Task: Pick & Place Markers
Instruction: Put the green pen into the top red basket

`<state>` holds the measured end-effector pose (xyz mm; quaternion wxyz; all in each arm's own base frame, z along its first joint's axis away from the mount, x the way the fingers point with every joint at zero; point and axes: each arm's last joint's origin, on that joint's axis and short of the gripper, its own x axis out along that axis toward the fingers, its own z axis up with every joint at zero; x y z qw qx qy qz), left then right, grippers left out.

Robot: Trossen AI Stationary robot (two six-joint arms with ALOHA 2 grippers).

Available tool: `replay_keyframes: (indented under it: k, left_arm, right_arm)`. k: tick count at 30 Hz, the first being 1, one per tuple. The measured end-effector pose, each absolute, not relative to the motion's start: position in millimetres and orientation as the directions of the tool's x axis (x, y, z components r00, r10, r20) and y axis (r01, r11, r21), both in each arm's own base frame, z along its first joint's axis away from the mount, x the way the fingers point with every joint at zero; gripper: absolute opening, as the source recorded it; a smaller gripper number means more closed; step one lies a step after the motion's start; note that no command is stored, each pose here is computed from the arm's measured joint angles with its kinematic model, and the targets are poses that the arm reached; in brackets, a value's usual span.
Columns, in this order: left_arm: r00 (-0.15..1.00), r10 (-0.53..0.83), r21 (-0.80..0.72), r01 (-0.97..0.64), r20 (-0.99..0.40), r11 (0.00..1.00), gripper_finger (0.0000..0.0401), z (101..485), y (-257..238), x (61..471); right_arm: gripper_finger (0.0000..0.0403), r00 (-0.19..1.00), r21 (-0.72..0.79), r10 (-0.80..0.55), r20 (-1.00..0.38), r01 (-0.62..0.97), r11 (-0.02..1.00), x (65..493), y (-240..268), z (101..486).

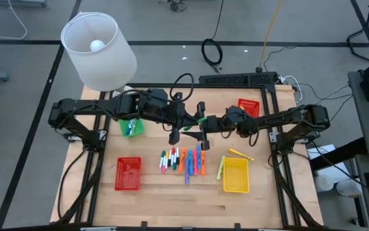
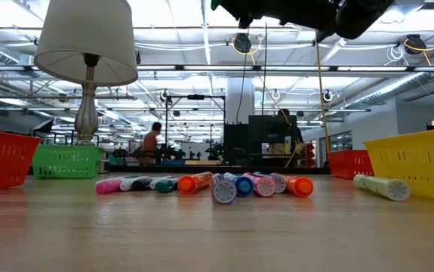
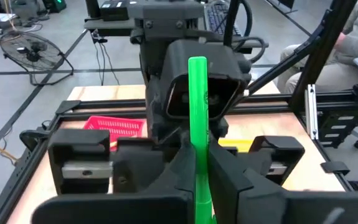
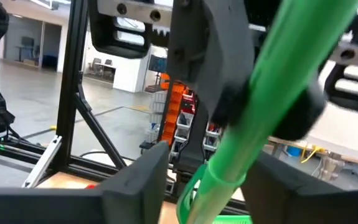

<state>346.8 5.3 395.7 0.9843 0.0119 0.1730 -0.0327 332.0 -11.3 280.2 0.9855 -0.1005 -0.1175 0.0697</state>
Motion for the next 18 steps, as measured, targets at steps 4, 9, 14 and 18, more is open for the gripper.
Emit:
replay_keyframes:
  k: [4,9,14,18]
  left_arm:
    - [0.934,-0.056,0.012,0.065,-0.354,0.998,0.0028,394.5,5.4,346.4]
    - [0.929,-0.069,0.016,0.08,-0.364,0.997,0.0021,393.4,4.4,346.0]
    - [0.927,-0.064,0.01,0.072,-0.369,0.997,0.0033,393.0,4.8,345.8]
    - [0.94,-0.058,0.013,0.067,-0.335,0.998,0.0069,399.7,5.0,341.8]
  right_arm:
    - [0.0081,0.964,-0.244,0.164,0.208,-0.112,0.963,332.1,-11.1,278.9]
    - [0.0017,0.968,-0.256,0.164,0.188,-0.113,0.96,332.3,-10.9,277.2]
    - [0.0017,0.974,-0.254,0.163,0.157,-0.12,0.96,332.7,-10.9,274.5]
    - [0.0017,0.981,-0.246,0.159,0.114,-0.127,0.961,333.3,-11.1,270.9]
